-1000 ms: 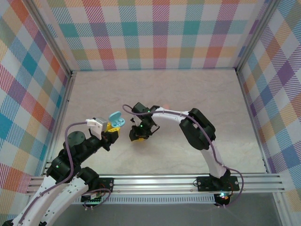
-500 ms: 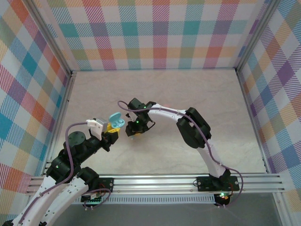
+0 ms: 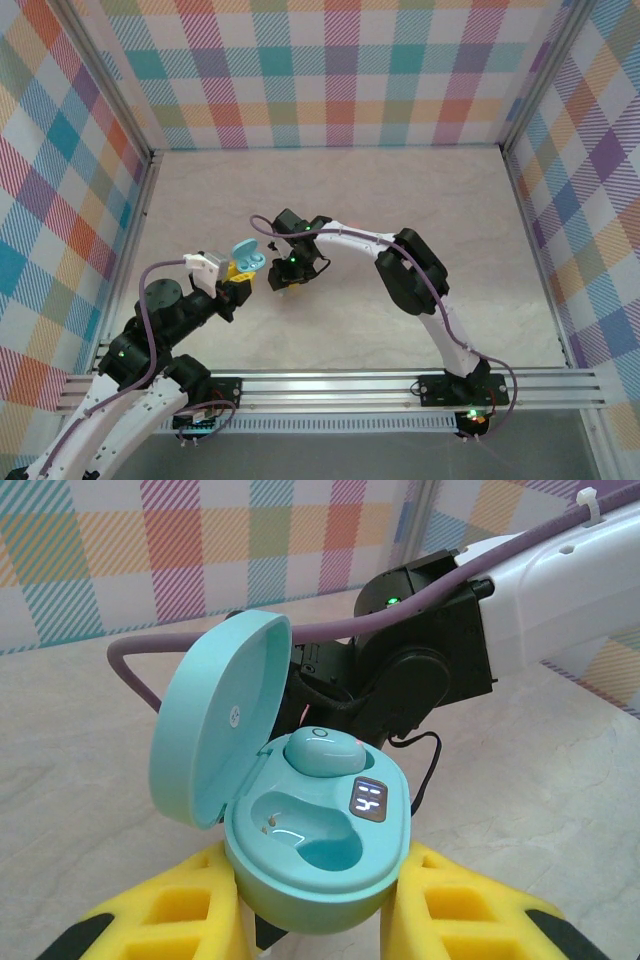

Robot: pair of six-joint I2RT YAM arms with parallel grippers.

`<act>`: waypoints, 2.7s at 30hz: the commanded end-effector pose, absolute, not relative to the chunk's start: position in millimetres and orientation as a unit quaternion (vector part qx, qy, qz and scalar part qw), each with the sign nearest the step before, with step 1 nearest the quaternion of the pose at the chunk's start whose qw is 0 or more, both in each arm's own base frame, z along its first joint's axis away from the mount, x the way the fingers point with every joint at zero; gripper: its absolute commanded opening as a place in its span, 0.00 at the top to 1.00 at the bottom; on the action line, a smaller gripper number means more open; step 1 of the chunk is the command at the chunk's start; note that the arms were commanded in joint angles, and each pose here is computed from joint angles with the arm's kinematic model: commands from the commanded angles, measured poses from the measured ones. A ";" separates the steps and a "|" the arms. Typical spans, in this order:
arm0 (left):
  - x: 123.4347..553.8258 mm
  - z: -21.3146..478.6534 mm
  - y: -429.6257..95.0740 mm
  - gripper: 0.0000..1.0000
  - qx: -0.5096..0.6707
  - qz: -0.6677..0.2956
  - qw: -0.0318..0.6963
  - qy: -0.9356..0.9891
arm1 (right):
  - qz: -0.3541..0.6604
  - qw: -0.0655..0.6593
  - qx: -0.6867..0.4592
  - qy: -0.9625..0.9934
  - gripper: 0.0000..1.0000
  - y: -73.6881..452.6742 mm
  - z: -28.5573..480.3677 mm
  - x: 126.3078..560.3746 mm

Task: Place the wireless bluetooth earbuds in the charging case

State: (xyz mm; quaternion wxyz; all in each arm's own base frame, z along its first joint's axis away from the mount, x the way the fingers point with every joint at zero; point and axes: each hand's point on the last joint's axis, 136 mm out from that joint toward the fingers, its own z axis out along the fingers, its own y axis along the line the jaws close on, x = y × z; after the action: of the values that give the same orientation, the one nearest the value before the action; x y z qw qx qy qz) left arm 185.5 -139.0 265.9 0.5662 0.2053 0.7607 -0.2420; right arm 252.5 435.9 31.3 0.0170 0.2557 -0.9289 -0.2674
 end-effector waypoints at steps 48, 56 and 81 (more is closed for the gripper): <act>182.0 273.4 -138.1 0.81 0.205 -0.249 0.578 0.749 | -0.185 0.046 0.286 -0.939 0.64 437.8 7.3 241.8; 182.1 271.0 -138.7 0.81 0.207 -0.249 0.577 0.750 | -0.165 0.046 0.280 -0.945 0.68 433.9 0.5 245.4; 182.3 280.9 -135.1 0.81 0.199 -0.246 0.587 0.745 | -0.241 -0.070 0.255 -0.934 0.75 413.2 62.9 275.3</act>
State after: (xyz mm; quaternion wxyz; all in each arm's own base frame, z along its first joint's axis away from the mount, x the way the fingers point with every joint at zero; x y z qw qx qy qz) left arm 181.8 -136.7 264.9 0.5654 0.2054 0.7613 -0.2420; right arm 257.4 416.7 31.9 -0.0265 0.2731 -0.9371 -0.2156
